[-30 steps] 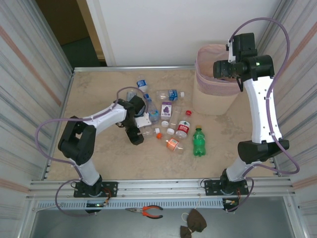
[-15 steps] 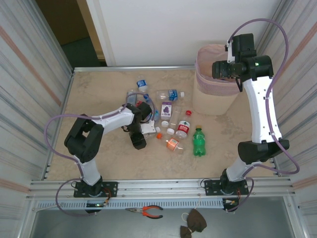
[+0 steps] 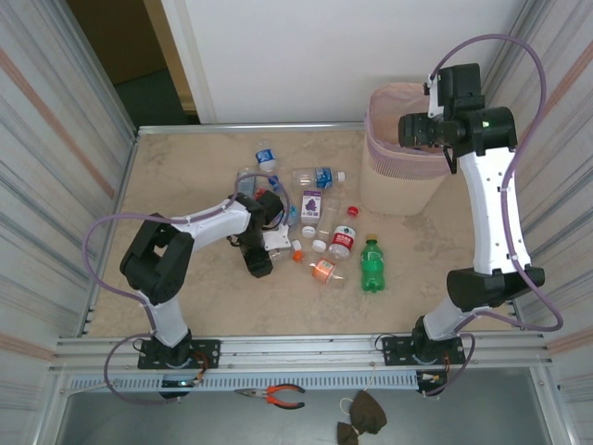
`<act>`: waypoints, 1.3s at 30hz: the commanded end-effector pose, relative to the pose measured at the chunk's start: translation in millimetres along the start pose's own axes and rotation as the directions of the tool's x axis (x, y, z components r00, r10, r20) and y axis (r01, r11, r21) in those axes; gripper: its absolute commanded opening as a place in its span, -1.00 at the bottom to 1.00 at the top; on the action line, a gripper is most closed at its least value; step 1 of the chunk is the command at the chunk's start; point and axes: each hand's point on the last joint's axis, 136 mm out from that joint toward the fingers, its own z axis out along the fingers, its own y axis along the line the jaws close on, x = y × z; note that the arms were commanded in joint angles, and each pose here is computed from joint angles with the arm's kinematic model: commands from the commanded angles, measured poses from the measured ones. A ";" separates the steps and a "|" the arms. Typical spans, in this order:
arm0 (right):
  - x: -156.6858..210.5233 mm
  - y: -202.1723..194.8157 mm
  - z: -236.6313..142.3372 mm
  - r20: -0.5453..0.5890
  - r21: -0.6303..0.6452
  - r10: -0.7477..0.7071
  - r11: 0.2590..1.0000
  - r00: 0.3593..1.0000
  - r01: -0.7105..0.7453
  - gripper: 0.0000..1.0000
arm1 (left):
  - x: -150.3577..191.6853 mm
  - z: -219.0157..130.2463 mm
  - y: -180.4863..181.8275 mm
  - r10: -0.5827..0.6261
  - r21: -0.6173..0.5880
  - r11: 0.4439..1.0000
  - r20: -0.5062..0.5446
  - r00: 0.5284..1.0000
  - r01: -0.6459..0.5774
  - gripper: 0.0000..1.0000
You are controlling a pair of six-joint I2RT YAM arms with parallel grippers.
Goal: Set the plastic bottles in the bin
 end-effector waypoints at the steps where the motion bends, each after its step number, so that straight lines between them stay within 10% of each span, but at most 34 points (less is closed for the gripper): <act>1: -3.9 1.8 -17.3 0.045 -0.020 0.007 1.000 0.999 -0.007 0.76 | 9.6 -6.5 -3.9 -0.021 0.016 1.000 -0.010 1.000 0.021 0.17; 18: -14.2 30.3 -56.0 0.216 -0.230 0.047 0.973 0.975 0.004 0.76 | -27.5 -100.8 3.3 -0.111 0.050 0.994 0.386 0.916 0.099 0.11; 29: -20.1 84.2 -127.4 0.498 -0.549 0.122 0.810 0.859 0.204 0.75 | -67.7 -222.6 -13.8 -0.068 0.037 0.997 0.817 0.572 0.066 0.09; 39: -9.5 119.9 -202.3 0.667 -0.663 0.197 0.596 0.718 0.452 0.76 | -78.3 -315.7 -49.2 -0.009 0.026 0.997 0.975 0.220 -0.073 0.11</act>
